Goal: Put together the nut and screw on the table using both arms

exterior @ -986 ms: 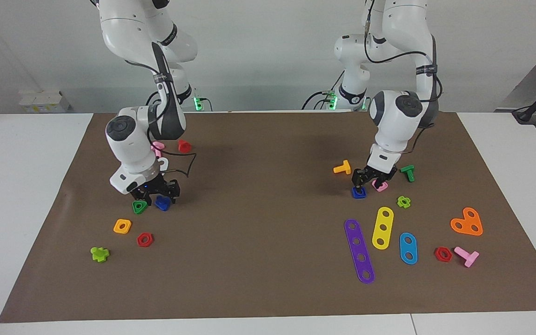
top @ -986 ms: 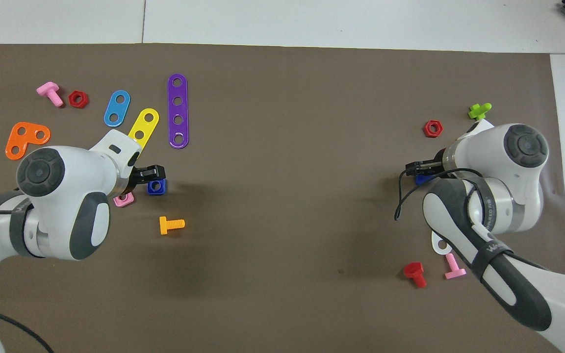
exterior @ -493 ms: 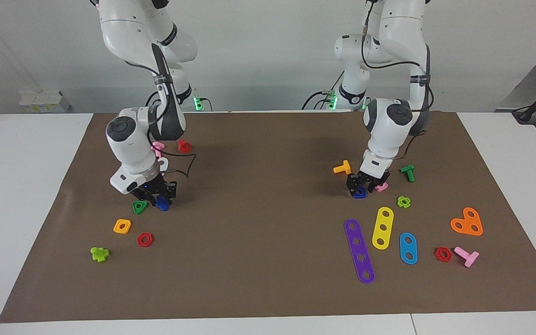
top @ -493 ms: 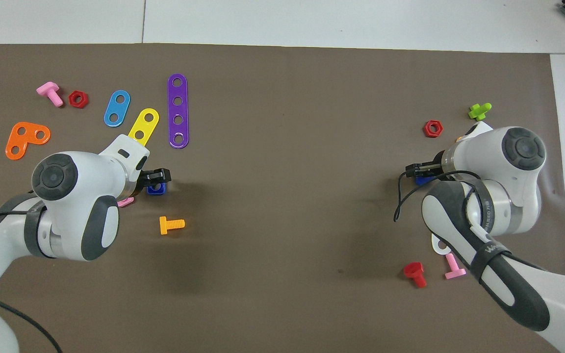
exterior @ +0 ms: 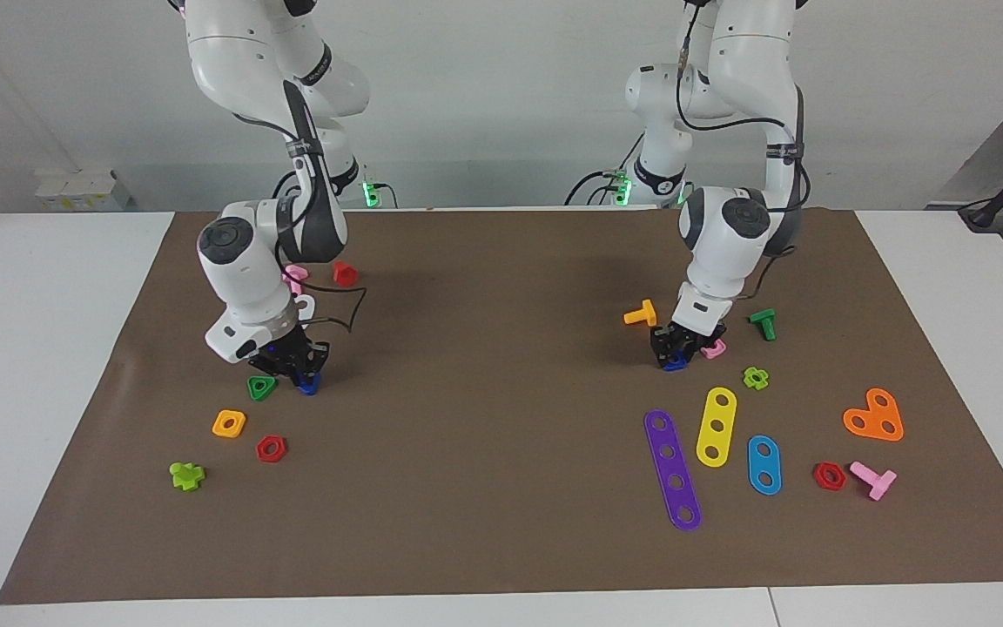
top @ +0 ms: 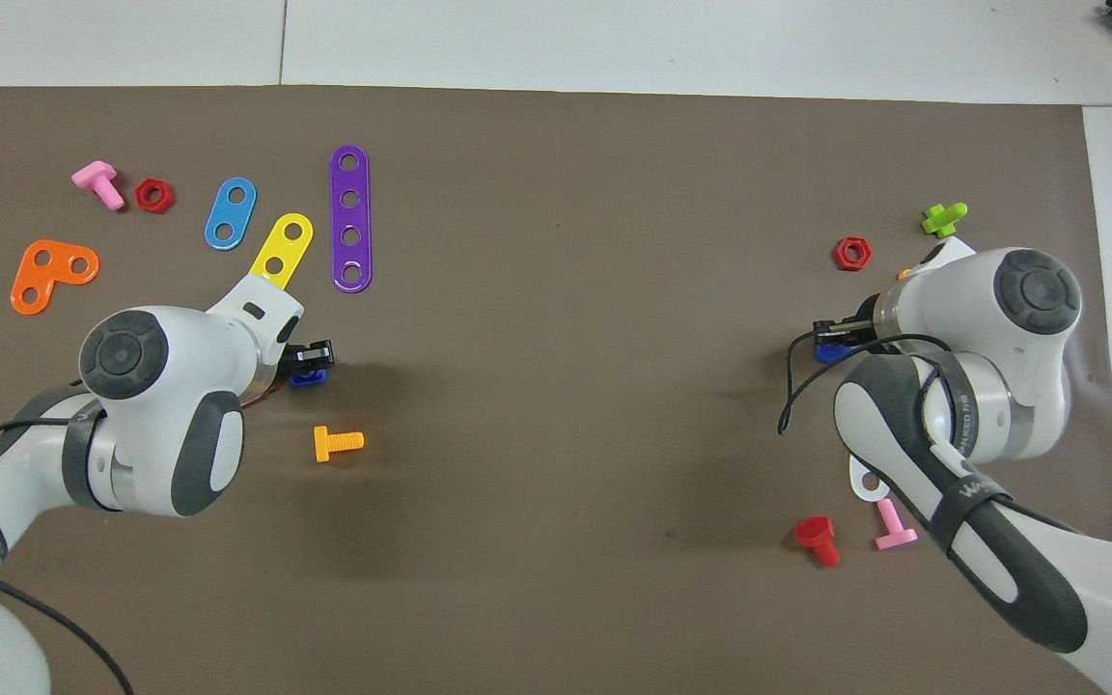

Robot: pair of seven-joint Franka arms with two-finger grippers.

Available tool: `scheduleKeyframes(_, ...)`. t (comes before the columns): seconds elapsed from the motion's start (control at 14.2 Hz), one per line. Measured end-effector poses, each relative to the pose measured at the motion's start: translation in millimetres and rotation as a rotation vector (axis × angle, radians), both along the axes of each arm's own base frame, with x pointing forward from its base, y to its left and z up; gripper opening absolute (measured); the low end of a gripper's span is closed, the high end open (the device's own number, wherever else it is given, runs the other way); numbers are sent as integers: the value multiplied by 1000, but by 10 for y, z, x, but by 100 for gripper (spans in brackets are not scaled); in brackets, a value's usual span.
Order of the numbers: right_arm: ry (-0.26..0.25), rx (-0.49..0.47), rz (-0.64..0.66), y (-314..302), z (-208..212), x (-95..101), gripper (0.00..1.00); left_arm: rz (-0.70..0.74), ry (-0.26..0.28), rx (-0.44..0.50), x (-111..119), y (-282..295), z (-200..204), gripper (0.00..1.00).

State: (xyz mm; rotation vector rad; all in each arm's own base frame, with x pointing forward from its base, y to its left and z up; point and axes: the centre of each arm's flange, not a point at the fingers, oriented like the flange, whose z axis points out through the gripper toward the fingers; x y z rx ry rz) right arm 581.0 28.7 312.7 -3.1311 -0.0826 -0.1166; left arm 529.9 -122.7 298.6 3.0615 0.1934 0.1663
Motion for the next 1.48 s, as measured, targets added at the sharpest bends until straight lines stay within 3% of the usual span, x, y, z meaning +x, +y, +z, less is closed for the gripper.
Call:
scheduleKeyframes(0.21, -16, 2, 6, 129, 162, 25, 19, 0, 0, 0, 0, 0, 0, 46)
scheduleKeyframes(0.42, -31, 15, -24, 664, 336, 28, 19, 0, 0, 0, 0, -2, 1, 46)
scheduleKeyframes(1.06, -64, 44, -113, 2363, 456, -316, 19, -7, 44, 6, 187, -59, 310, 46)
scheduleKeyframes(1.48, -70, 62, -130, 3059, 345, -359, 19, -12, 71, 10, 204, -85, 370, 46)
